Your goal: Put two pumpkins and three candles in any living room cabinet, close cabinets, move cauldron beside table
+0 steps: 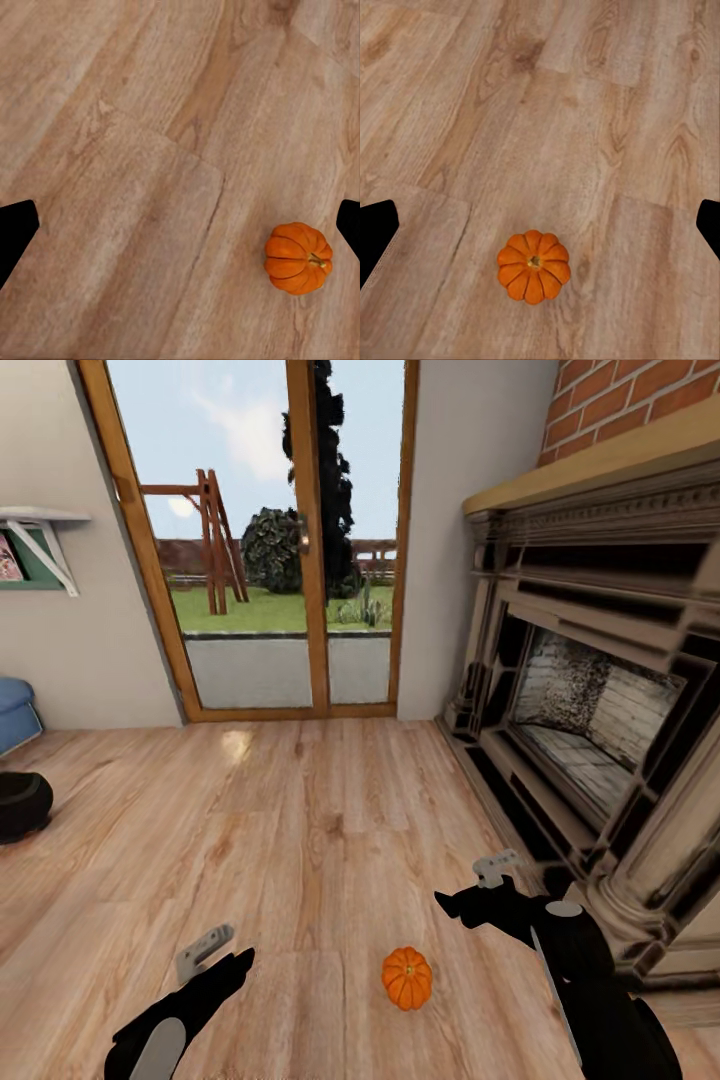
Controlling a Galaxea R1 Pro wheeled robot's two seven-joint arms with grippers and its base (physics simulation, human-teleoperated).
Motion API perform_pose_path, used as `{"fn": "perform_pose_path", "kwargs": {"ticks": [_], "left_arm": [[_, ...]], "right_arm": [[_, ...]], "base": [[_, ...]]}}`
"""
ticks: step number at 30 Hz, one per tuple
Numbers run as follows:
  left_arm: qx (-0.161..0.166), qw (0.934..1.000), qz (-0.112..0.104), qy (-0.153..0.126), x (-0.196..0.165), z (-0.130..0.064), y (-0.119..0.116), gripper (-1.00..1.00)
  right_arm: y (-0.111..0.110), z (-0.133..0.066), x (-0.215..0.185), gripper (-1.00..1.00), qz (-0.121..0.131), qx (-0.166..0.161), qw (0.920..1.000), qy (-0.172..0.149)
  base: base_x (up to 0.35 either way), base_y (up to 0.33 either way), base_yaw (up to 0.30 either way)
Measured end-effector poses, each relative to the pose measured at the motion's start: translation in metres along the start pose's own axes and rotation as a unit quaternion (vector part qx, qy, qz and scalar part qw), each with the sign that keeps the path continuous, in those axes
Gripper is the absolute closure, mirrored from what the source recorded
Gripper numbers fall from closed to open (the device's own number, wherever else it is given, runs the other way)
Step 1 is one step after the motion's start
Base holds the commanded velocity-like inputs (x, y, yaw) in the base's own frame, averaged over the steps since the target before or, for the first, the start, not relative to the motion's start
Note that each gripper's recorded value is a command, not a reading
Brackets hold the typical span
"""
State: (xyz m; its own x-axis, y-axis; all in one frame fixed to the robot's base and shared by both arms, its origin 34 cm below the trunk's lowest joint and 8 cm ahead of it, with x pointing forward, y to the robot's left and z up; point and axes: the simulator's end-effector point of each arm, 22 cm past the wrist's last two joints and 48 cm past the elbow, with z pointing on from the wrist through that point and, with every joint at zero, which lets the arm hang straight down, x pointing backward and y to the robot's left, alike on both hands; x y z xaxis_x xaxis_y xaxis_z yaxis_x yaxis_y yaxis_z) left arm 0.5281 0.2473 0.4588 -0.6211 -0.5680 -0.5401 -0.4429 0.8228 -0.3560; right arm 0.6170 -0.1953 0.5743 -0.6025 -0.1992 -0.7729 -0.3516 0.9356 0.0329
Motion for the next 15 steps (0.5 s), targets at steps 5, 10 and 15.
{"fn": "perform_pose_path", "kwargs": {"ticks": [5, 10, 15], "left_arm": [[-0.004, 1.0000, -0.001, 0.006, 0.0048, 0.0024, 0.0032, -1.00], [-0.005, 1.0000, -0.001, 0.008, 0.0065, 0.0031, 0.0040, -1.00], [-0.005, 1.0000, -0.001, 0.008, 0.0069, 0.0033, 0.0042, -1.00]], "right_arm": [[-0.0005, -0.0001, 0.0002, -1.00, 0.001, 0.000, 1.0000, 0.000], [-0.0006, -0.0001, 0.0003, -1.00, 0.001, 0.001, 1.0000, 0.000], [-0.0005, -0.0001, 0.0002, -1.00, 0.001, 0.000, 1.0000, 0.000]], "base": [[0.000, 0.001, 0.300], [0.000, 0.000, 0.300], [0.000, 0.000, 0.300]]}}
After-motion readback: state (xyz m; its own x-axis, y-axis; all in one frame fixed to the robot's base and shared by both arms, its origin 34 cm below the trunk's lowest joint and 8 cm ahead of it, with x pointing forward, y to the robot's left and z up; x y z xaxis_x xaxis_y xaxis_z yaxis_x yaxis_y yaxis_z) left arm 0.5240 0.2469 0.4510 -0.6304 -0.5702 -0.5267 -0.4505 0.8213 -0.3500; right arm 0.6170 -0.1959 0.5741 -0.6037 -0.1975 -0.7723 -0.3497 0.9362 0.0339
